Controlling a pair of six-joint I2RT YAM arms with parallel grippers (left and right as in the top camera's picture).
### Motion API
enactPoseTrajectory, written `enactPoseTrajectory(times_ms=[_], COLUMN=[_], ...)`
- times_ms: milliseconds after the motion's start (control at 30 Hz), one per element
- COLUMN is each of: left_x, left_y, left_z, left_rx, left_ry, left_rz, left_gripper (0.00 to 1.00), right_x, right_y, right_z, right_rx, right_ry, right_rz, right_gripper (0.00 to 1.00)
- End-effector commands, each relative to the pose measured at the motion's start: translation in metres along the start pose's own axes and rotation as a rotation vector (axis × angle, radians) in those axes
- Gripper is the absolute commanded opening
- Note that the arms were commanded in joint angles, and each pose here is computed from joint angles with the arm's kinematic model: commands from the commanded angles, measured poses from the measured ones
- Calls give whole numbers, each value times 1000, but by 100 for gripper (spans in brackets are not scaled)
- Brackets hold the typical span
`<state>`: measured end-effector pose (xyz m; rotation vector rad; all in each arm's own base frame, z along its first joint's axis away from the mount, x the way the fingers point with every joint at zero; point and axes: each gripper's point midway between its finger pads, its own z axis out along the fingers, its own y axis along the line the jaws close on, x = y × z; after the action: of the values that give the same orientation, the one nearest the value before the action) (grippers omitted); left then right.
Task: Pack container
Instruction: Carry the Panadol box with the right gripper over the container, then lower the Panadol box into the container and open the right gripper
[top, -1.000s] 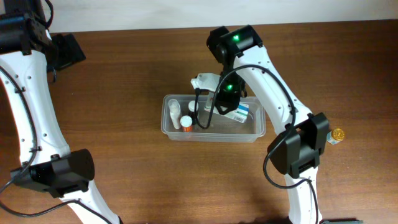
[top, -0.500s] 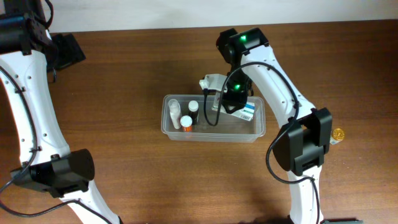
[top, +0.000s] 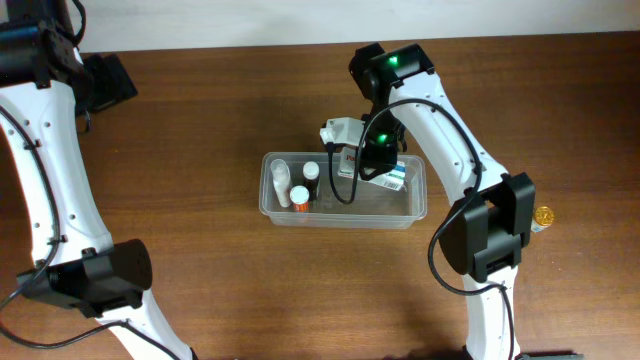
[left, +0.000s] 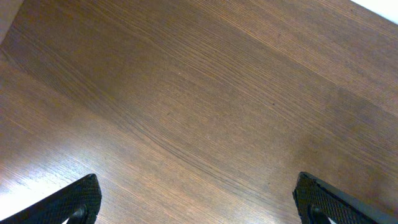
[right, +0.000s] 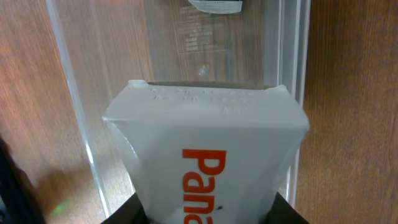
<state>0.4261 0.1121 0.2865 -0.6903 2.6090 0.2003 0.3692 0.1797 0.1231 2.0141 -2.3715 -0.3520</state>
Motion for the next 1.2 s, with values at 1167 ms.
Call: enactPoseTrajectory(times_ms=[1167], left_x=[-3], left_y=[3], left_z=[-2], left_rx=[-7], left_ry=[-14], left_rz=[-16], left_gripper=[99], right_x=[-17], right_y=[4], right_z=[48], right_rx=[-128], right_ry=[-10], right_rz=[-20], right_gripper=[47])
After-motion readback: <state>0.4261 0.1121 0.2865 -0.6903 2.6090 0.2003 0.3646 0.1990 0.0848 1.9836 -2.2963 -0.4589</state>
